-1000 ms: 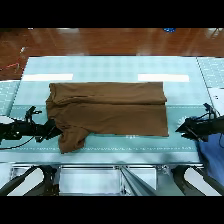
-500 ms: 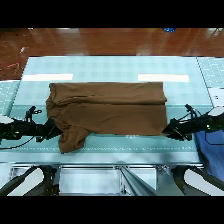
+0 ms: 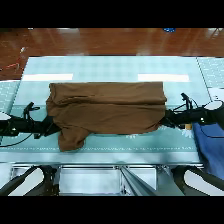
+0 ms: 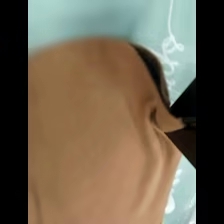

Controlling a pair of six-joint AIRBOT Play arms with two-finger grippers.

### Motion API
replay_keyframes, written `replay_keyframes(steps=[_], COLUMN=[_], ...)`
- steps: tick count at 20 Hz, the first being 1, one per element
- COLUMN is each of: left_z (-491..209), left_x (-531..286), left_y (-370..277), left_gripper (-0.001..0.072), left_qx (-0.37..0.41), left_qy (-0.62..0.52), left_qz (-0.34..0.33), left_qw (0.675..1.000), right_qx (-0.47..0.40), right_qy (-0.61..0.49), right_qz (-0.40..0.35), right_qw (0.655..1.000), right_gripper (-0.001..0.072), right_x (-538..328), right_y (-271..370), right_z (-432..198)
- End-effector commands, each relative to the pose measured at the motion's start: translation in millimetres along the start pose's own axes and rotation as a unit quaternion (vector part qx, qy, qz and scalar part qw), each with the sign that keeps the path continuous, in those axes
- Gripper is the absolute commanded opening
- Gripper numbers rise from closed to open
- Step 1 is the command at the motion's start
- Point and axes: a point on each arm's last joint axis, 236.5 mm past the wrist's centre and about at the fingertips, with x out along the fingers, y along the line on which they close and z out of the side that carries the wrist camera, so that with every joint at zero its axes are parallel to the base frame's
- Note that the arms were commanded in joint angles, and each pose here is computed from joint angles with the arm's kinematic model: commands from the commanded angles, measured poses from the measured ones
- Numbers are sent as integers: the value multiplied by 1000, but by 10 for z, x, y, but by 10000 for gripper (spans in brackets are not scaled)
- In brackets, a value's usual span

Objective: Fold the shirts.

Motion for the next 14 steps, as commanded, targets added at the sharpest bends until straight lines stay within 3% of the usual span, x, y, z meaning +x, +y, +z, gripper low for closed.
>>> replay_keyframes(steps=[1, 8, 14], left_z=[210, 937, 1503], left_x=[-271, -924, -845], left_y=[-224, -696, -975], left_gripper=[20, 20, 20], left_qx=[38, 88, 94], left_qy=[-22, -132, -120], left_qz=[-7, -9, -25], left_qw=[999, 987, 988], right_qx=[-48, -76, -62], right_qy=[-13, -76, -109], right_qz=[-17, -45, -3], right_qw=[999, 993, 992], right_gripper=[25, 25, 25], right_x=[-242, -563, -607], right_y=[110, 217, 453], right_z=[49, 413, 1027])
